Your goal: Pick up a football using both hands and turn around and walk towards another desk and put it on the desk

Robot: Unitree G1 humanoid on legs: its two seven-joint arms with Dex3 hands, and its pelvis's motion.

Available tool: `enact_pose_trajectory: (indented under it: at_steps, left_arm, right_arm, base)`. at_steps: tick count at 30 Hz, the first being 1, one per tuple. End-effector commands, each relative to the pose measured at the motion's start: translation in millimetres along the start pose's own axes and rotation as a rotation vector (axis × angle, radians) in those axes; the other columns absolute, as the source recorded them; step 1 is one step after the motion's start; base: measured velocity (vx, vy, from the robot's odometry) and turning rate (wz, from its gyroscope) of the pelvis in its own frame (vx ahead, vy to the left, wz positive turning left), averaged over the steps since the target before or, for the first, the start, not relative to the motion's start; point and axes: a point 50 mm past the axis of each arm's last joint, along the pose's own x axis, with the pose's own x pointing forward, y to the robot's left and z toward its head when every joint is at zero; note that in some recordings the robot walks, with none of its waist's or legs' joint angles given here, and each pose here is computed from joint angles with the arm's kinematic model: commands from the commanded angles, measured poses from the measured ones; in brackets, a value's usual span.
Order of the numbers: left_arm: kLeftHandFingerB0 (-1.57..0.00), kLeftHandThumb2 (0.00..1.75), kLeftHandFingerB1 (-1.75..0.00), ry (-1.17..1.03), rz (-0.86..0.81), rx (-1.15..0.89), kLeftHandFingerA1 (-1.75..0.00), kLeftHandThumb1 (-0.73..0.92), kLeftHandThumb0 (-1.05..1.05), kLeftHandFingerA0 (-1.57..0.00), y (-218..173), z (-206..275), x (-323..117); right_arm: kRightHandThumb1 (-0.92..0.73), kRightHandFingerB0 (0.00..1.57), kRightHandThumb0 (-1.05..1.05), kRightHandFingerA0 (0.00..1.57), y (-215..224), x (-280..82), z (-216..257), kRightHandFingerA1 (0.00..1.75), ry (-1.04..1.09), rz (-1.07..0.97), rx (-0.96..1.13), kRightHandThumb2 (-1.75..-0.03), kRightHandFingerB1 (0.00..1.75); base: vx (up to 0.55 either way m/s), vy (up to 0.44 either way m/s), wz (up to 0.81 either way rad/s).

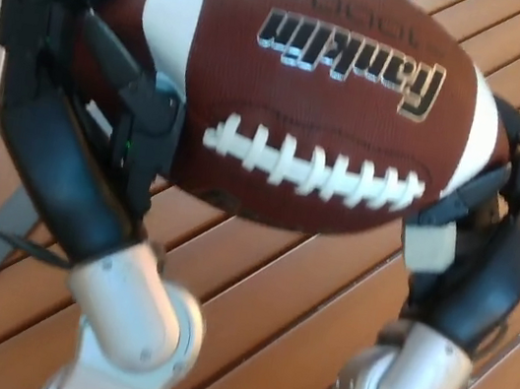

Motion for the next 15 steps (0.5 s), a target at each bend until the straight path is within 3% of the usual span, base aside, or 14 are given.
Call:
enact_pose_trajectory:
  at_steps: [1,3,4,10,11,14,15]
  left_arm:
    - [-0.87,1.07,-1.44,0.175,-0.304,-0.035,-1.45,0.48,-0.28,-1.02,-44.1,-11.8,-0.4]
    - [-0.89,1.12,-1.5,0.226,-0.25,-0.062,-1.54,0.47,-0.16,-0.98,-44.7,-20.6,16.8]
    - [-0.87,1.07,-1.44,0.262,-0.21,-0.068,-1.45,0.5,-0.2,-0.98,-43.5,-27.5,25.6]
    - [-0.9,1.12,-1.46,0.35,-0.104,-0.127,-1.55,0.48,-0.1,-0.98,-40.9,-43.5,34.8]
    - [-0.88,0.98,-1.41,0.396,-0.089,-0.101,-1.41,0.57,-0.13,-0.98,-38.5,-58.3,38.5]
    - [-0.9,0.93,-1.38,0.494,-0.05,-0.065,-1.38,0.58,-0.12,-0.98,-31.6,-87.0,44.6]
    - [-0.87,0.89,-1.39,0.521,-0.044,-0.078,-1.41,0.62,-0.14,-0.96,-30.6,-93.9,45.5]
  right_arm:
    - [-0.44,0.83,-0.22,0.9,58.8,3.0,16.1,1.57,-0.009,0.317,0.044,-1.15,1.42]
    - [-0.48,0.76,-0.21,0.89,66.7,18.5,7.3,1.66,0.007,0.355,-0.024,-1.14,1.5]
    - [-0.42,0.77,-0.19,0.87,70.8,27.4,1.2,1.68,0.025,0.376,-0.068,-1.17,1.55]
    - [-0.36,0.69,-0.16,0.86,75.5,36.0,-11.9,1.75,0.07,0.403,-0.136,-1.27,1.55]
    - [-0.37,0.75,-0.14,0.9,74.6,41.0,-26.1,1.72,0.124,0.402,-0.18,-1.27,1.55]
    - [-0.38,0.77,-0.14,0.88,70.5,49.6,-52.9,1.72,0.229,0.393,-0.268,-1.23,1.59]
    - [-0.44,0.78,-0.18,0.88,69.1,51.4,-58.8,1.7,0.255,0.393,-0.286,-1.12,1.56]
  base:
    - [0.0,0.0,0.0]
    - [0.0,0.0,0.0]
    - [0.0,0.0,0.0]
    - [0.0,0.0,0.0]
    - [0.0,0.0,0.0]
    - [0.0,0.0,0.0]
    - [0.0,0.0,0.0]
